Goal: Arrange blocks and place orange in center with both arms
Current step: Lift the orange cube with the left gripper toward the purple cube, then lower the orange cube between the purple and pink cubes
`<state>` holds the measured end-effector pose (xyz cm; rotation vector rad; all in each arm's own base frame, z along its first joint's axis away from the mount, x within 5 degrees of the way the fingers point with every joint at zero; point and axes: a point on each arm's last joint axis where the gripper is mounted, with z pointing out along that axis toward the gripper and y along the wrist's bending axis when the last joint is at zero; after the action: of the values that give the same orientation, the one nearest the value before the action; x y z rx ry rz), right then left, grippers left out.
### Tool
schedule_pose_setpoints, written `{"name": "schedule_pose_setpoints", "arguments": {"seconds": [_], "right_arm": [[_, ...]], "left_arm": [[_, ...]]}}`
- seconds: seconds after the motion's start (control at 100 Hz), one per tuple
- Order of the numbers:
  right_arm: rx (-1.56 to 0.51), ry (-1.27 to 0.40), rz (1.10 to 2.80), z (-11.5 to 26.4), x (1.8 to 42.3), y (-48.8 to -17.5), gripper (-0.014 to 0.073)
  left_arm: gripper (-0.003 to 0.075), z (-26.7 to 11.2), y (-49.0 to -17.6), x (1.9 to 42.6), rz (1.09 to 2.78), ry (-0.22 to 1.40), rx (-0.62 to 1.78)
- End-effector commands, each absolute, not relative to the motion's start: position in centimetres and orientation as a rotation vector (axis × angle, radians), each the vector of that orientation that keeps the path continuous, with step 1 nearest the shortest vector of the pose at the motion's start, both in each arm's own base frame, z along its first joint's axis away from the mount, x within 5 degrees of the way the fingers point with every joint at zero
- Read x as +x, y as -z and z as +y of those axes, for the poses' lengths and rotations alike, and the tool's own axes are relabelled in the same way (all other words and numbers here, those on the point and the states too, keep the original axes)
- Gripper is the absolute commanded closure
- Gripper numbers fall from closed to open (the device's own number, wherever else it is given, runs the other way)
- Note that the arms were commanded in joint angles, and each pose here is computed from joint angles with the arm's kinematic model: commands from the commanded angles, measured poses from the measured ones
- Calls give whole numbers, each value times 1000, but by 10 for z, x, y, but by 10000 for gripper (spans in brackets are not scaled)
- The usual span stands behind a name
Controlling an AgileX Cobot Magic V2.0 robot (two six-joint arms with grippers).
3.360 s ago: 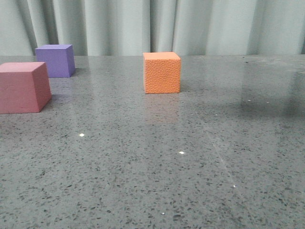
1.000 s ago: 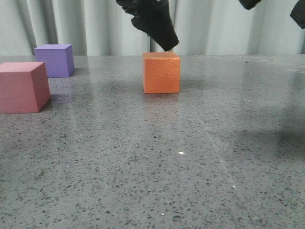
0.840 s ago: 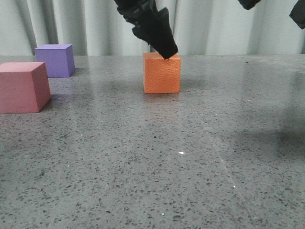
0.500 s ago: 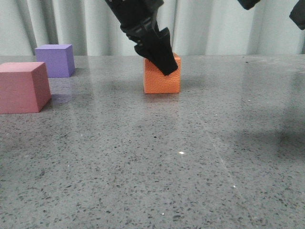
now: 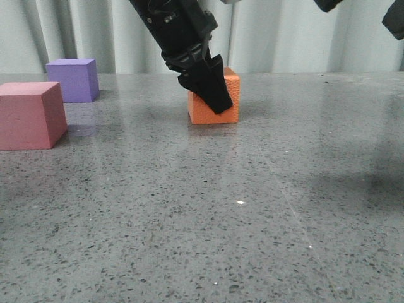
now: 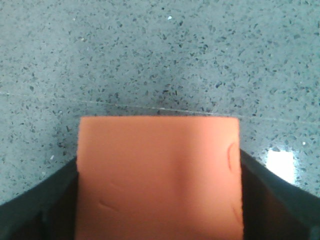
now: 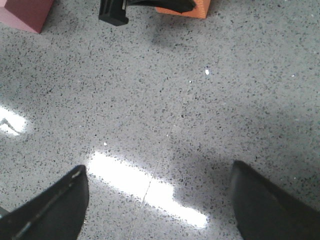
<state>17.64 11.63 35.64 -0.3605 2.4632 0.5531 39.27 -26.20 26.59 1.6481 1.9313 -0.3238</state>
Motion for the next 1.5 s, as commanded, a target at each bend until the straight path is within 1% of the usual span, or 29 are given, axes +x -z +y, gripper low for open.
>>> {"name": "schedule_pose_setpoints", "arguments": {"seconds": [0.0, 0.11, 0.18, 0.26, 0.36, 0.55, 0.62, 0.76, 0.88, 1.05, 1.15, 1.24, 1.28, 1.34, 1.49], "right_arm": [[-356, -588, 2375, 116, 174, -371, 16], [-356, -588, 2375, 116, 174, -371, 16], [-356, -588, 2375, 116, 174, -371, 16], [-356, -588, 2375, 116, 174, -371, 16], [-356, -588, 2375, 116, 174, -371, 16], [-356, -588, 2375, 116, 174, -371, 16], [-356, -588, 2375, 116, 174, -371, 16], [-356, -588, 2375, 116, 174, -371, 16], [-356, -588, 2375, 116, 174, -371, 16], [-355, -589, 2371, 116, 175, -371, 16], [-354, -590, 2368, 116, 175, -372, 16], [-354, -590, 2368, 116, 175, -372, 16], [-354, -590, 2368, 116, 175, -372, 16], [-354, -590, 2368, 116, 175, -372, 16], [-354, -590, 2368, 116, 175, -372, 16]], "left_arm": [[386, -263, -306, 386, 1833, 320, 1568], [479, -263, -308, 386, 1831, 323, 1575], [511, -262, -313, 384, 1833, 325, 1586], [514, -261, -322, 383, 1865, 332, 1567], [514, -258, -338, 384, 1927, 330, 1483], [513, -244, -367, 381, 2126, 283, 1303], [513, -237, -375, 377, 2186, 267, 1289], [513, -216, -395, 383, 2283, 280, 995], [514, -191, -406, 388, 2385, 329, 666], [514, -154, -426, 387, 2403, 358, 409], [514, -141, -429, 382, 2426, 365, 323], [514, -131, -423, 375, 2470, 342, 280], [514, -128, -419, 371, 2497, 316, 250], [514, -121, -411, 368, 2529, 233, 209], [514, -107, -400, 360, 2550, 110, 80]]}}
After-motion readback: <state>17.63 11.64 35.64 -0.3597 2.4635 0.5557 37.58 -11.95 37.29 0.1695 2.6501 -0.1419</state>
